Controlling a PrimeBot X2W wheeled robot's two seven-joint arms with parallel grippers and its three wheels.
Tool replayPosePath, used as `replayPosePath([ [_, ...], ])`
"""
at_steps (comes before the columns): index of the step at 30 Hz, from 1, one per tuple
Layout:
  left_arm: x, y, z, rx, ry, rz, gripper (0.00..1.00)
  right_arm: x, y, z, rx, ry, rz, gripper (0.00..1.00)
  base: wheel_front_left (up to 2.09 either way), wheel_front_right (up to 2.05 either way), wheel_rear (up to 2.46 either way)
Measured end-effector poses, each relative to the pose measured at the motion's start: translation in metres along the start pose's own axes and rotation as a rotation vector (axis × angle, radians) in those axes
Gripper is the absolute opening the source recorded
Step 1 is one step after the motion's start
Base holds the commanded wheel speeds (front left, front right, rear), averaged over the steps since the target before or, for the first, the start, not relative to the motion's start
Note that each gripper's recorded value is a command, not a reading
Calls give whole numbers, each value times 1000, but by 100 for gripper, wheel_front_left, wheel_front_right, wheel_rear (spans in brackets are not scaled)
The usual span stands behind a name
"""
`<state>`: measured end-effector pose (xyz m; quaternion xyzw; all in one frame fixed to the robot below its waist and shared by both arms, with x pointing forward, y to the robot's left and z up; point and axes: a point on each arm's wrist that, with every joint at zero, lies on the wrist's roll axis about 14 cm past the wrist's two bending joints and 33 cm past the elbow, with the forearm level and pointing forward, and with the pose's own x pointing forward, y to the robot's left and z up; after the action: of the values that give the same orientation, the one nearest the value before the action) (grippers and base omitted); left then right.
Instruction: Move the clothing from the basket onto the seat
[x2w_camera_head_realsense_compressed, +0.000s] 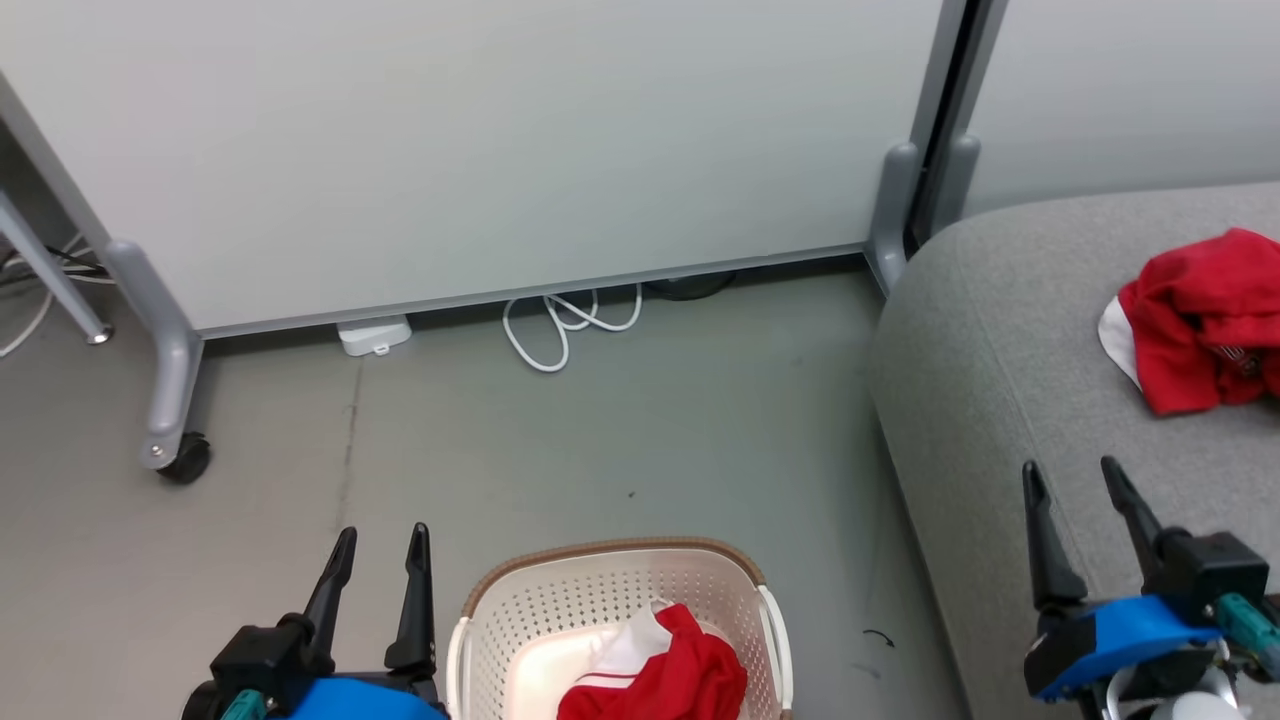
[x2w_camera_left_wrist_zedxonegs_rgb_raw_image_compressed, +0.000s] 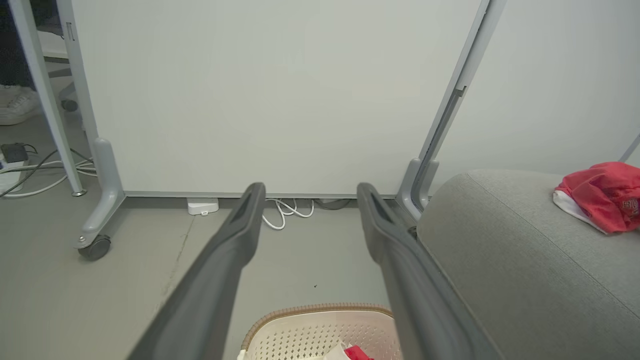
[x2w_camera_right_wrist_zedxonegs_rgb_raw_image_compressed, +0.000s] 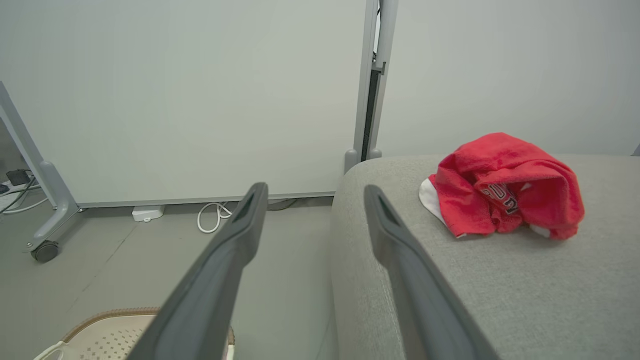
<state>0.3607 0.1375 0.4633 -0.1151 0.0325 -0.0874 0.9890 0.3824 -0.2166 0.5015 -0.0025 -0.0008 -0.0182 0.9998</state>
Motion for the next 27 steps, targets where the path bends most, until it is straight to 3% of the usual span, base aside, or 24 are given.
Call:
replayPosePath([
  [12, -26, 36, 7, 6, -26, 121, 100, -12, 37, -3, 26, 18, 107, 100, 0, 0, 0],
  [27, -32, 41, 2, 6, -12, 140, 100, -14, 51, -5, 44, 27, 148, 100, 0, 0, 0],
])
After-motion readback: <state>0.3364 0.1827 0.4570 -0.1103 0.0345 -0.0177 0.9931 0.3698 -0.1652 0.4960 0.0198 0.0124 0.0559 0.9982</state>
